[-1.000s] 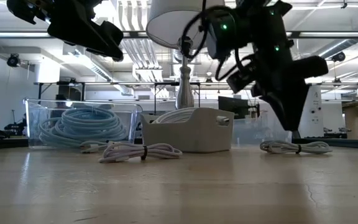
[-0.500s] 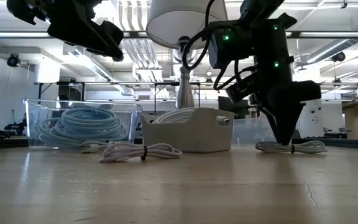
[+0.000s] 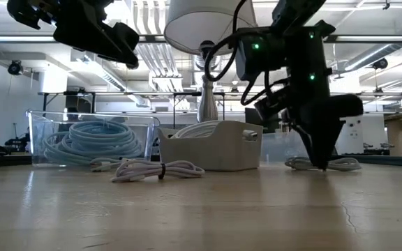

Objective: Pick & Place USB Port
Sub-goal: Put the white USB cable into the right transparent bin

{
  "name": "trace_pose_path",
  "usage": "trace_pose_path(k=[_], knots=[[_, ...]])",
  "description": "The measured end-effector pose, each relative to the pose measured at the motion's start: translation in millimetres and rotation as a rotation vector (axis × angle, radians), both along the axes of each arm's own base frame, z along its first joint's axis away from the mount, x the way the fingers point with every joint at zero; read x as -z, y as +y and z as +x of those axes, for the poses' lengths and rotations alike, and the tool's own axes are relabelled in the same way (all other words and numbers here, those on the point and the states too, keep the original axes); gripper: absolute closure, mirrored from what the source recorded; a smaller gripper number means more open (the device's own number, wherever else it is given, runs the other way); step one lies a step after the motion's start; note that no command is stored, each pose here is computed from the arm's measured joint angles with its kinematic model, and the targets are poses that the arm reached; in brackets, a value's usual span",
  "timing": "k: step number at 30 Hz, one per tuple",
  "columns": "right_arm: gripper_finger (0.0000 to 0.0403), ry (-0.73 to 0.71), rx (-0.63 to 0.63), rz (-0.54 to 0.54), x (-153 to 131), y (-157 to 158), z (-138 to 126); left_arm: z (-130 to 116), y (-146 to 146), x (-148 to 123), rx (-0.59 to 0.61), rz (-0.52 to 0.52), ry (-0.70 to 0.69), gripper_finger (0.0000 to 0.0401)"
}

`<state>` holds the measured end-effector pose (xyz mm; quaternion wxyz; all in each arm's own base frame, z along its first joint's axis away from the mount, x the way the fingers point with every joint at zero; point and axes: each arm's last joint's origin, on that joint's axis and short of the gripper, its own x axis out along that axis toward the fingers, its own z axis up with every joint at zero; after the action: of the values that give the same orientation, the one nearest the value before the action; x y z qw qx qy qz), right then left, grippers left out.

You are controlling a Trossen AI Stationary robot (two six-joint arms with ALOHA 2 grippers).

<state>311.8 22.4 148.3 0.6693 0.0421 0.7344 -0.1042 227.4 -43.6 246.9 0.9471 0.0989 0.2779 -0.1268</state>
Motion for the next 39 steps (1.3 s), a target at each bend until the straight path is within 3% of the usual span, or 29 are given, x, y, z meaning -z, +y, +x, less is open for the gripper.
trace_pose_path(k=[6, 10, 20, 32, 39], knots=[[0.028, -0.034, 0.012, -0.015, -20.1, -0.3, -0.1, 0.1, 0.0, 0.0, 0.0, 0.0, 0.0, 0.0238], [0.028, -0.048, 0.09, -0.046, -24.7, -7.3, -6.4, 0.0, -0.1, 0.1, 0.0, 0.0, 0.001, 0.0238], [0.028, 0.064, 0.26, -0.064, 2.4, -22.8, -34.0, 0.0, -0.1, 0.1, 0.0, 0.0, 0.001, 0.0238], [0.0282, 0.069, 0.231, -0.065, 15.6, -24.5, -42.7, 0.0, -0.3, 0.0, 0.001, -0.001, 0.0, 0.0238], [0.0321, 0.065, 0.223, -0.055, 15.8, -24.1, -41.9, 0.0, -0.3, 0.1, 0.001, 0.0, 0.001, 0.0238]])
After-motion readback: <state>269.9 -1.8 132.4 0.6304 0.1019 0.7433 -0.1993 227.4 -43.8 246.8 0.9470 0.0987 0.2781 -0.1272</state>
